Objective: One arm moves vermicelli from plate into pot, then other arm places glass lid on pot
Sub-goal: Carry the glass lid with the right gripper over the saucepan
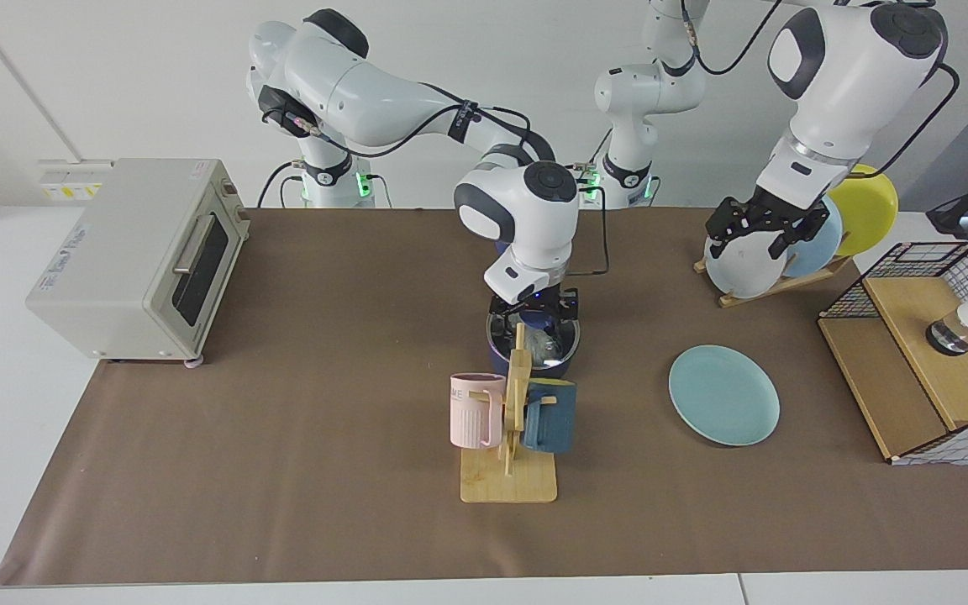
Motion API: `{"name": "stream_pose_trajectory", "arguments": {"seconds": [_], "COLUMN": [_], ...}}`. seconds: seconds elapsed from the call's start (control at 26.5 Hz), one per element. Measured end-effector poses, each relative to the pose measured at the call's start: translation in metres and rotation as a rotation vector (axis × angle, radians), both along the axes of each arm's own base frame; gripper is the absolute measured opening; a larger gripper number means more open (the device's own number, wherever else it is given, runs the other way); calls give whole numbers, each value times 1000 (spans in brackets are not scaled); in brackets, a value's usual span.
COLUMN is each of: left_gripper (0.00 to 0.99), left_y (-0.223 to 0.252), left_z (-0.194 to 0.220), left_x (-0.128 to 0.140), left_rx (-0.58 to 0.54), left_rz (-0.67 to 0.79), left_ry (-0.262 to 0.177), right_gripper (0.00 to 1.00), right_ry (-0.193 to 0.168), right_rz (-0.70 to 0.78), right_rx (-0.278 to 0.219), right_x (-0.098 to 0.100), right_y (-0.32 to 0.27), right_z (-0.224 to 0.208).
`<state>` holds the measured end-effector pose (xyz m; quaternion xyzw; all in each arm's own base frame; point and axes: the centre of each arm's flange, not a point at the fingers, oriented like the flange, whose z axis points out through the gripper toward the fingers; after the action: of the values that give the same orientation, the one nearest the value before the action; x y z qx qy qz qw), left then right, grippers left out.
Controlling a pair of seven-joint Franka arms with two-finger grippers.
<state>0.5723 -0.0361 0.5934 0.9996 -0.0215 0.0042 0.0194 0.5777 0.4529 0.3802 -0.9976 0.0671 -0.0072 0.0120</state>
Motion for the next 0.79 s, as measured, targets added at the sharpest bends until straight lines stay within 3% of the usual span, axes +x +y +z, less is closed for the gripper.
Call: {"name": "stream_pose_trajectory", "arguments": {"seconds": [0.19,0.42,0.64,0.79], "left_gripper": [991,991,991,991], "left_y": [0,0,0,0], "left_z": [1,1,2,2], "left_x": [0,-1,-1,-1], "left_rx": [0,0,0,0], "left_rz": [0,0,0,0], "left_ry": [-1,-2,-3,-3], "right_gripper": [1000,1000,1000,1000], "right_ry": [-14,-62,-104,-110], "right_rz": [12,21,41,28], "right_rx": [27,70,45,51], "right_x": [-4,-4,8,19], "right_y": [6,-2,-36,-63], "right_z": [18,65,103,121]}}
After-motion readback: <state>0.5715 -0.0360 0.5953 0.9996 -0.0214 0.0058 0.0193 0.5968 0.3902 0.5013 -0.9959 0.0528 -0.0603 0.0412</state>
